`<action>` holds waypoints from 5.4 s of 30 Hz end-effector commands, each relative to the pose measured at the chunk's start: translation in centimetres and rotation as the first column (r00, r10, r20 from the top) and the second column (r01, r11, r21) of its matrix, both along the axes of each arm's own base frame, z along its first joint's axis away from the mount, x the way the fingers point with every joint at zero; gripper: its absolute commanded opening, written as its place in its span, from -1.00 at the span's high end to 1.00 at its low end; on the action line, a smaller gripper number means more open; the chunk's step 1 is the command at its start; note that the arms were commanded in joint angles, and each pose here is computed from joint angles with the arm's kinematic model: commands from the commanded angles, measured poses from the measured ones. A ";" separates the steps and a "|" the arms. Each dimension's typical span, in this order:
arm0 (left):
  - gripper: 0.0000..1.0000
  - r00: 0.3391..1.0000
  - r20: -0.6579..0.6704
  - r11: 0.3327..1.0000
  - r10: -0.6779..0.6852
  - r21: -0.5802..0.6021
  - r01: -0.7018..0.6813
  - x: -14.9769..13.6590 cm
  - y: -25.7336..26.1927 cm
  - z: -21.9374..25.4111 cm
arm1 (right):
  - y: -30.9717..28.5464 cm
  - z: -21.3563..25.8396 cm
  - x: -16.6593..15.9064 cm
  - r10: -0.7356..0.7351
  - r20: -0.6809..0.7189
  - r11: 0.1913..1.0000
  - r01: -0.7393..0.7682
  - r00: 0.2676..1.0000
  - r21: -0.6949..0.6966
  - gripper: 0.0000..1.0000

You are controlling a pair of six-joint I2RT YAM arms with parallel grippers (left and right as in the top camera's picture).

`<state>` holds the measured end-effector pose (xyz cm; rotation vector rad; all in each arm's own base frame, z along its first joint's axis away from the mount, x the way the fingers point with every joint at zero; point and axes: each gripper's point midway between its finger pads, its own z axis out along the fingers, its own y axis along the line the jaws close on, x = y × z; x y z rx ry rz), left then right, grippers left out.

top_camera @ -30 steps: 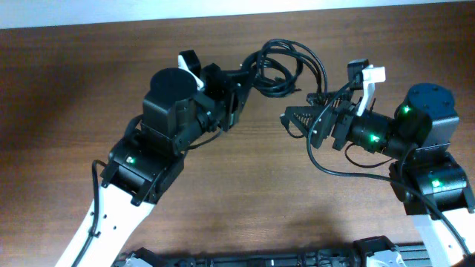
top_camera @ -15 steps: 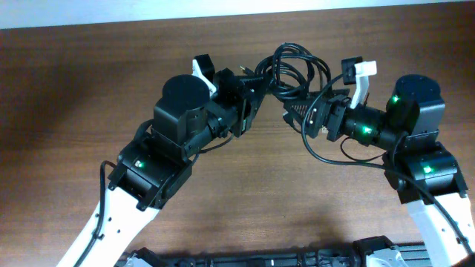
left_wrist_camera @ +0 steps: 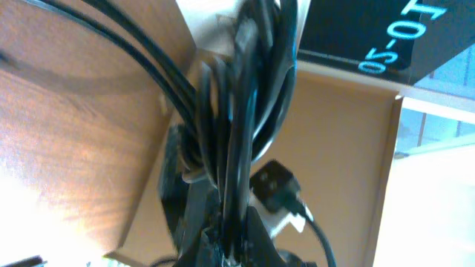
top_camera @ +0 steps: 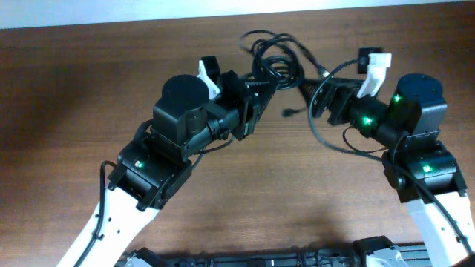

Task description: Untangle cables

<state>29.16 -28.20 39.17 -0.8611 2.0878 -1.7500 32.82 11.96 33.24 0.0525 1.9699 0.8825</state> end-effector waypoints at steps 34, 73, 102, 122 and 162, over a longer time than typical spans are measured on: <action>1.00 0.988 0.151 0.994 -0.040 0.106 0.024 -0.4 0.2 0.6 | 1.8 2.9 -6.9 0.491 0.398 0.782 -0.190 0.775 -0.594 -0.55; 0.80 0.896 0.382 0.962 -0.227 0.229 0.146 -3.7 -3.2 1.9 | 4.0 3.2 -7.9 0.644 0.448 0.716 -0.284 0.620 -0.637 0.92; -0.91 0.895 0.348 0.764 -0.277 0.645 -0.014 0.0 -0.6 -6.7 | 0.9 5.5 -3.9 0.109 0.229 0.994 -0.105 0.967 -0.031 0.92; -0.98 0.872 0.314 0.784 -0.376 0.610 0.119 -0.4 -3.6 -8.0 | -0.8 4.4 -2.6 0.013 0.216 0.996 0.006 0.976 -0.088 0.92; -0.95 0.853 0.395 0.801 -0.342 0.598 0.044 -0.7 -2.4 -5.3 | 1.8 5.3 -4.4 0.178 0.235 0.984 -0.173 0.956 -0.044 0.92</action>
